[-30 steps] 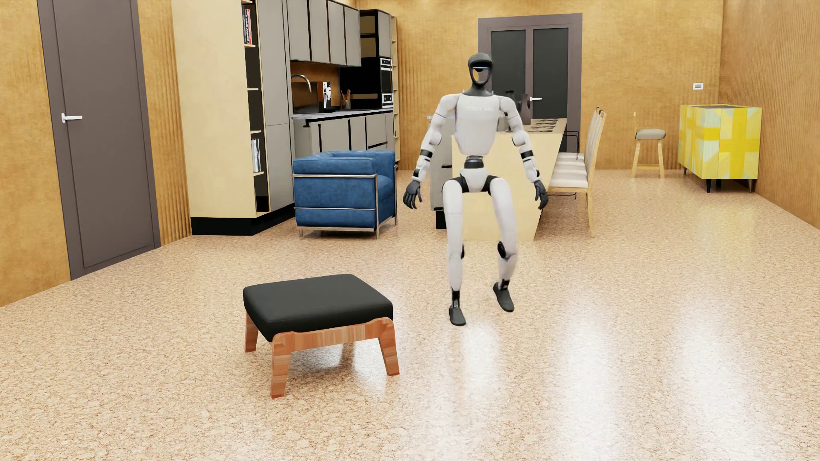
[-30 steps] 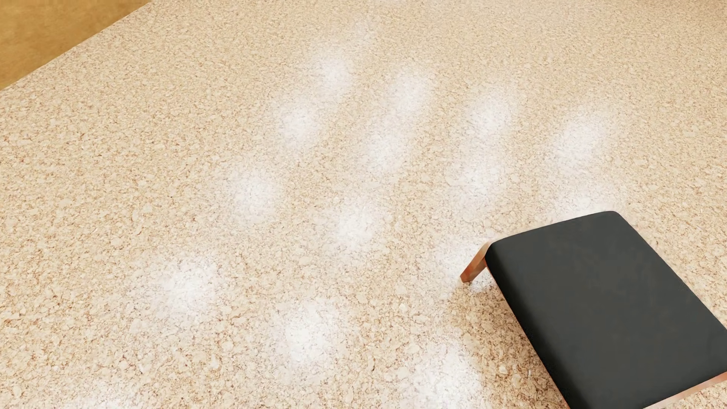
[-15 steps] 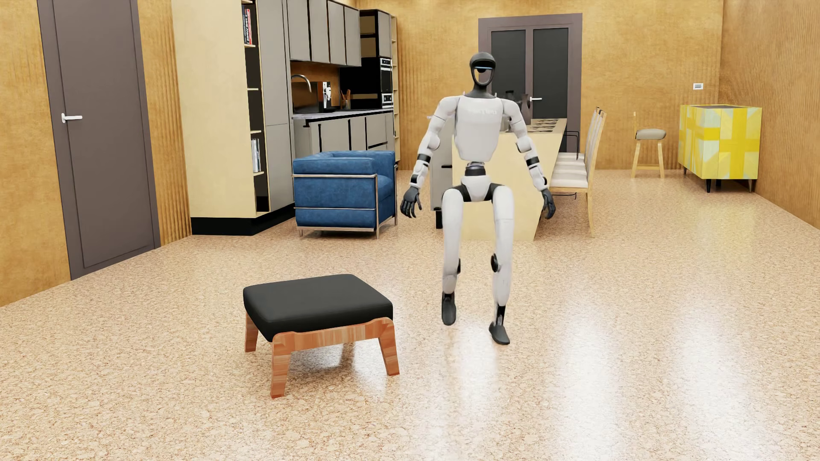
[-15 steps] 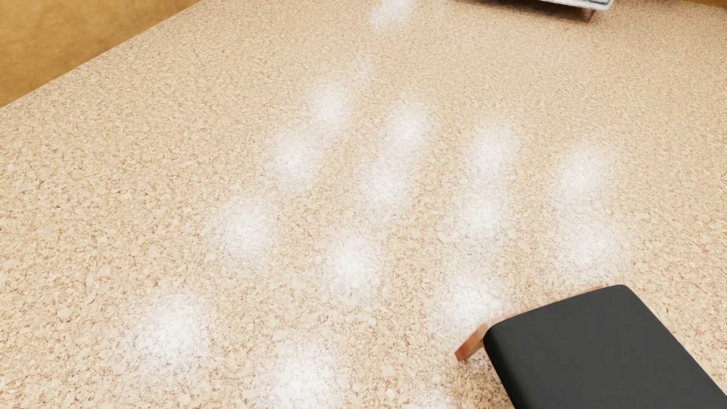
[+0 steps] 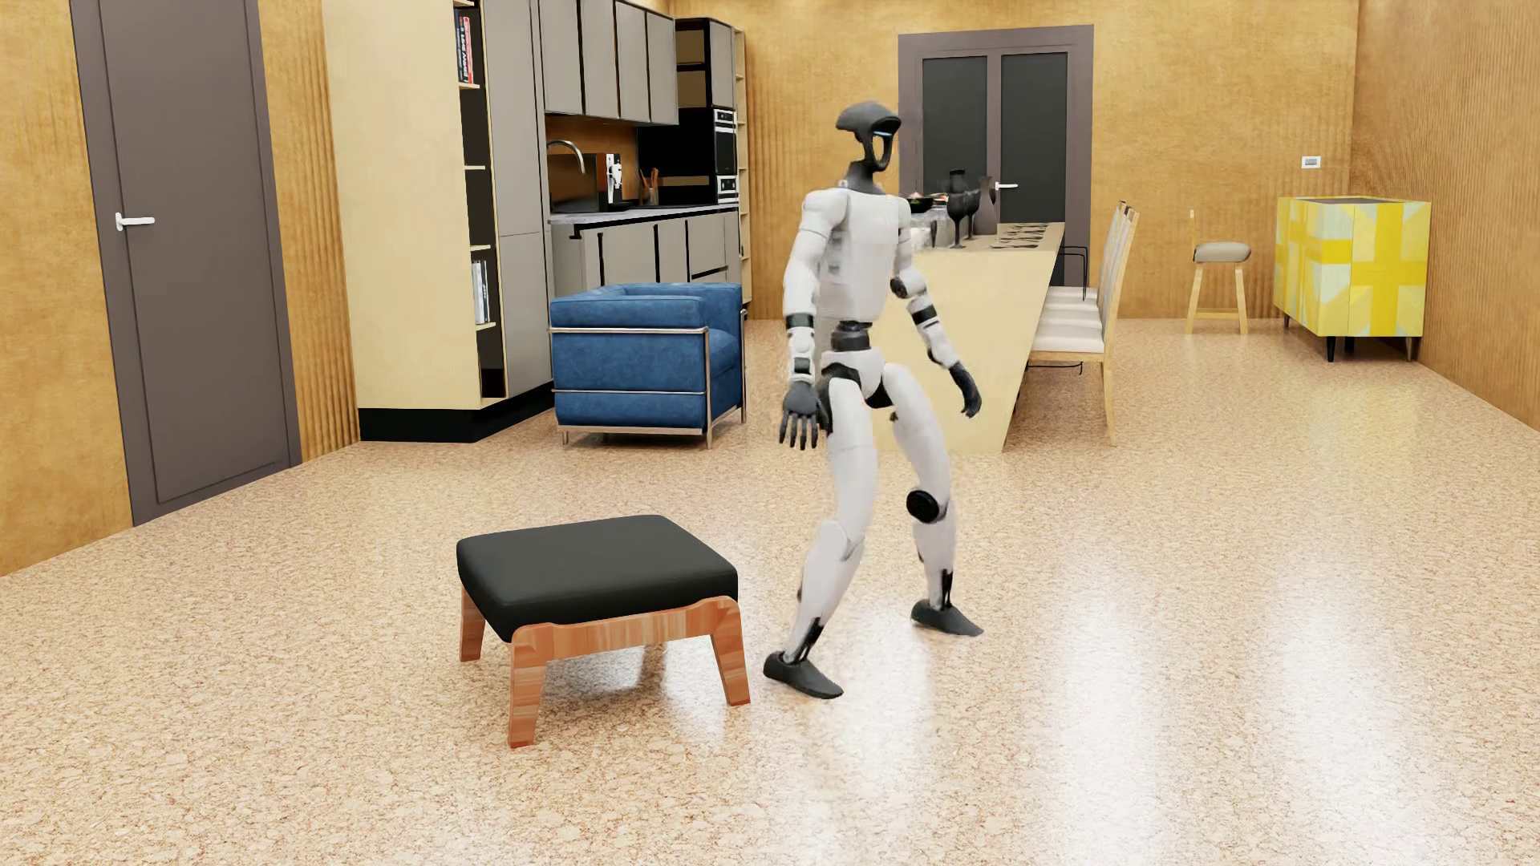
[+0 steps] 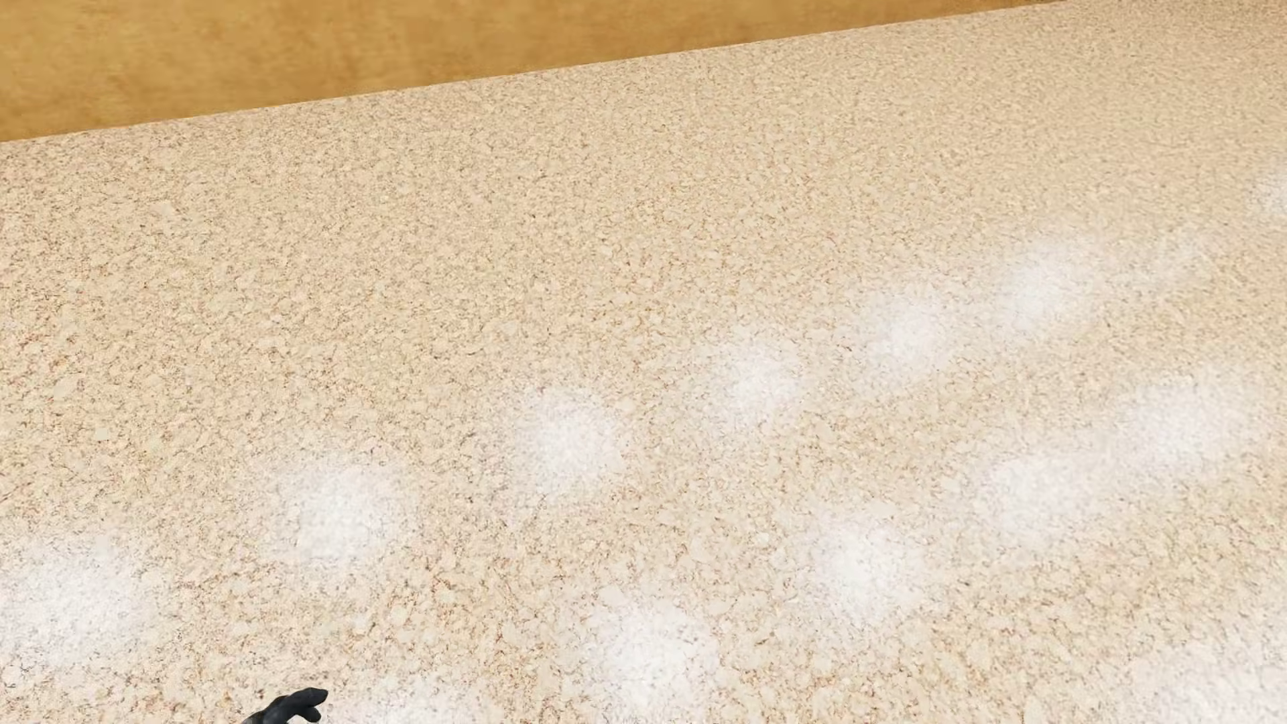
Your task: Perch on the chair
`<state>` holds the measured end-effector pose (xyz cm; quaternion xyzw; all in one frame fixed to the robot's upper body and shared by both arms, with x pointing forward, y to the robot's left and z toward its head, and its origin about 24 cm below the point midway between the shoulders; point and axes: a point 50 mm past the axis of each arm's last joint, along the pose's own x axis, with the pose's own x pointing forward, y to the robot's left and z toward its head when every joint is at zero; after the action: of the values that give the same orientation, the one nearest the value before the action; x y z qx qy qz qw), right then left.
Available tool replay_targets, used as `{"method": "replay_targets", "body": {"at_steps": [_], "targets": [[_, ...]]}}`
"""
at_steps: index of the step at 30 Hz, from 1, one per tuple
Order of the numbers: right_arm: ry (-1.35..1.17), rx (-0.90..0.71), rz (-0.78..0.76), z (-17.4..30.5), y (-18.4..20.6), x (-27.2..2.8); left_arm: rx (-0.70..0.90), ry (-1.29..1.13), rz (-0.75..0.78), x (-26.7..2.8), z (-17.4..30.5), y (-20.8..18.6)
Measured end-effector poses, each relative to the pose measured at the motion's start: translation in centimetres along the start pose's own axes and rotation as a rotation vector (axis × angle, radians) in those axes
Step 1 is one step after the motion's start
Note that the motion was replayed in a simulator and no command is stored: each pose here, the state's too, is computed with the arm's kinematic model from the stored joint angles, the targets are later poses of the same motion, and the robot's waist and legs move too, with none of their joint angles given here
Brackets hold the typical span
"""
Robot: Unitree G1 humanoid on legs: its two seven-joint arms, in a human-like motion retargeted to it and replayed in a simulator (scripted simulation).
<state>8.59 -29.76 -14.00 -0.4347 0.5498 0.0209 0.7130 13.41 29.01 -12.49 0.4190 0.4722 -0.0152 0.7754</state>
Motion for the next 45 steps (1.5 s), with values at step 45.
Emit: {"method": "replay_targets", "body": {"at_steps": [45], "targets": [[-0.605, -0.042, -0.456, 22.4, -15.8, -3.8, 0.172, -0.635, 0.317, -1.8, 23.7, 11.6]]}}
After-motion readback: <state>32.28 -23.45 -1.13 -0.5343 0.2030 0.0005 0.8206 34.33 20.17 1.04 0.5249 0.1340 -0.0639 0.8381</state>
